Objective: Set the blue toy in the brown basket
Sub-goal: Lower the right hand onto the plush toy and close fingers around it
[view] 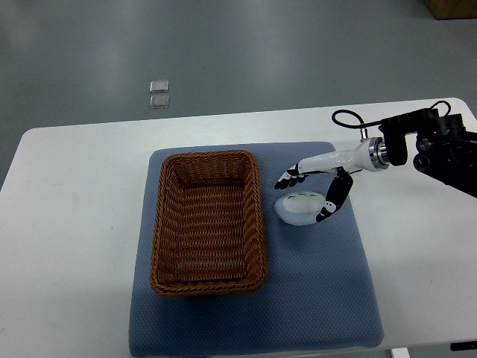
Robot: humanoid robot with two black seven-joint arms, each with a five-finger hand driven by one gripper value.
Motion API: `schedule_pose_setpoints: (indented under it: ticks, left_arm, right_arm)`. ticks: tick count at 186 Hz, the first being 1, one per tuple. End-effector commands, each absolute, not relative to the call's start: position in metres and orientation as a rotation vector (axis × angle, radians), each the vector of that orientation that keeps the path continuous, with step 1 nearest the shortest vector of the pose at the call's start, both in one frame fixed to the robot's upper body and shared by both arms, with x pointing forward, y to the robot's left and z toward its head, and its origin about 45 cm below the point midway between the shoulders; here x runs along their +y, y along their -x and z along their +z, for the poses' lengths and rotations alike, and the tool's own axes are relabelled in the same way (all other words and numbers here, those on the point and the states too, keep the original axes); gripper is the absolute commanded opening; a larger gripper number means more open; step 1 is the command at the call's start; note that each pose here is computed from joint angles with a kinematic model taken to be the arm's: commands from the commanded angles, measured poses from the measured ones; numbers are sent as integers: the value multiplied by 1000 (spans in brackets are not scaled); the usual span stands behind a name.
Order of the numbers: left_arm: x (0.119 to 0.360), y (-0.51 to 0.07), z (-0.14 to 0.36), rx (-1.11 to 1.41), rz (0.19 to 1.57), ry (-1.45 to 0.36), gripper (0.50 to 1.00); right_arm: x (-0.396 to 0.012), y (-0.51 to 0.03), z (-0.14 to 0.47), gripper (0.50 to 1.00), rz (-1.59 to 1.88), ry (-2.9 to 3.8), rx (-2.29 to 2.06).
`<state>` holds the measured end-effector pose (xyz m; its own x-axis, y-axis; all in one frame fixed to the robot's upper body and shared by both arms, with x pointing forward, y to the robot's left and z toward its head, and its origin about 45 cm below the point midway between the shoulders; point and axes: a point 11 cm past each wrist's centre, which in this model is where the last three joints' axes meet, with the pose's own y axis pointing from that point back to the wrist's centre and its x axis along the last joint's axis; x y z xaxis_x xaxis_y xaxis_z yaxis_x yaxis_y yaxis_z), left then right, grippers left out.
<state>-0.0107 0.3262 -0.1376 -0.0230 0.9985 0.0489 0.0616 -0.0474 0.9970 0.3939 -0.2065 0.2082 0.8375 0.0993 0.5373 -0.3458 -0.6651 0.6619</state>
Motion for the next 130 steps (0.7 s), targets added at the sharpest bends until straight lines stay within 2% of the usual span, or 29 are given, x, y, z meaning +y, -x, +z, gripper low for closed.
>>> schedule_pose_setpoints:
  ticks: [1,9,30,58,89,108,130]
  left_arm:
    - [326,11,-138,1249,1234,-1279,1000]
    - [326,11,-138,1249,1233,-1278,1000]
    - [326,11,-138,1249,1233,-1278,1000]
    - [326,11,-138,1249,1233,-1278,1000]
    - [326,11,-138,1249,1233,-1278,1000]
    - [326,11,-138,1249,1233,-1278,1000]
    - [326,11,-138,1249,1233,-1278,1000]
  right_arm:
    - [-196,-389,202,868,696,-2208,-144]
    - [-193,-388,200,862,696,-2212,-138]
    - [-192,-388,199,783,698,-2208,-132]
    - [-193,-388,199,754,696,-2208,-131]
    - [-195,-384,192,682,683,-2204,-121]
    - [-196,-383,190,613,689,-2193,-114]
    - [-195,-384,191,603,691,-2194,-116]
